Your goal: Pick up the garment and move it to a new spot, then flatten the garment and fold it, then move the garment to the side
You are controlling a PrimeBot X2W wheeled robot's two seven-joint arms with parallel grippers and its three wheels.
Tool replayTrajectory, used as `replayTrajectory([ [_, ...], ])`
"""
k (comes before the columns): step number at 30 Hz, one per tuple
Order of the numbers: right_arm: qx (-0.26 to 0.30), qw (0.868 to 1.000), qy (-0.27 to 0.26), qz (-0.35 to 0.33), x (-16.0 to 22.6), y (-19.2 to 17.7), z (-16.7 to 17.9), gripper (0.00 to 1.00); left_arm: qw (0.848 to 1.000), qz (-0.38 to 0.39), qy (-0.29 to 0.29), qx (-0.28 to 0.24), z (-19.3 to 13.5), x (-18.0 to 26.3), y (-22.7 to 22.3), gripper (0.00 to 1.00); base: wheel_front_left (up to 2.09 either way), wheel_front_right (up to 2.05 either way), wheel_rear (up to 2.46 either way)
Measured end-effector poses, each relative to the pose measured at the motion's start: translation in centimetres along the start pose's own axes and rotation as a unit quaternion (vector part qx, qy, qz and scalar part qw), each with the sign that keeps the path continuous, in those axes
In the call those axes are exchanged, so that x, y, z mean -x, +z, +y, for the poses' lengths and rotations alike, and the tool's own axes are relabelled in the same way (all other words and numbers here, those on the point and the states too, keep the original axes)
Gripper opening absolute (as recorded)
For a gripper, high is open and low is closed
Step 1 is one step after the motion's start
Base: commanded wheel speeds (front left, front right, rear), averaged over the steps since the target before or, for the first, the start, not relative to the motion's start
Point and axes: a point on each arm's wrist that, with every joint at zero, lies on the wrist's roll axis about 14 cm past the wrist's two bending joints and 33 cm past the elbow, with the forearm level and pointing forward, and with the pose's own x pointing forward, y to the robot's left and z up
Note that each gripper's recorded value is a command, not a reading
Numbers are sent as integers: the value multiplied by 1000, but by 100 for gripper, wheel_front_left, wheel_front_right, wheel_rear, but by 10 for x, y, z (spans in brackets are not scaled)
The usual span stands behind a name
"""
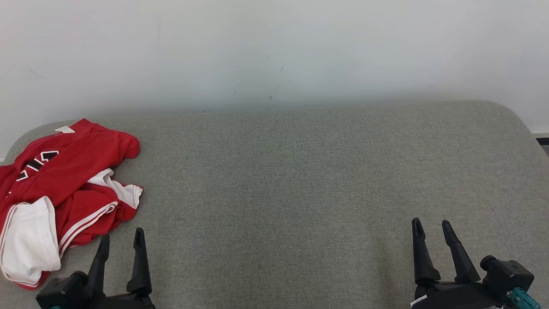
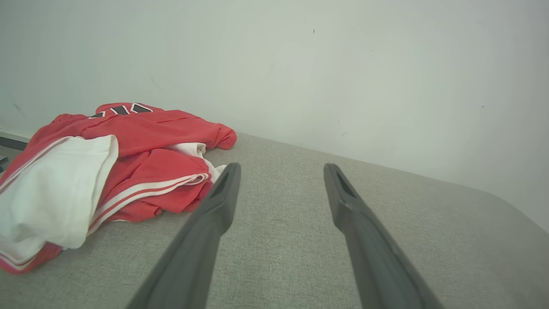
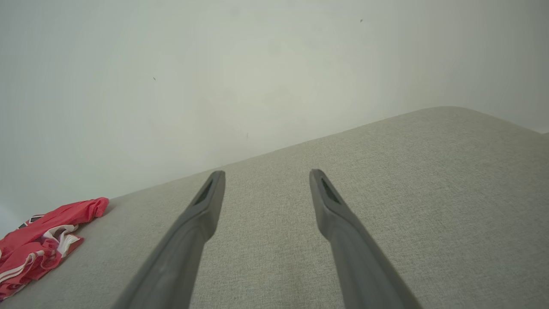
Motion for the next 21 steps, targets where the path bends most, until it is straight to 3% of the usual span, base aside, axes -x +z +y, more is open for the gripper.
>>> replayTrajectory([
  [21,82,996,26,-12,2,3,11,100,997,-27,-17,-76,-5,3,10,100,0,0,0],
])
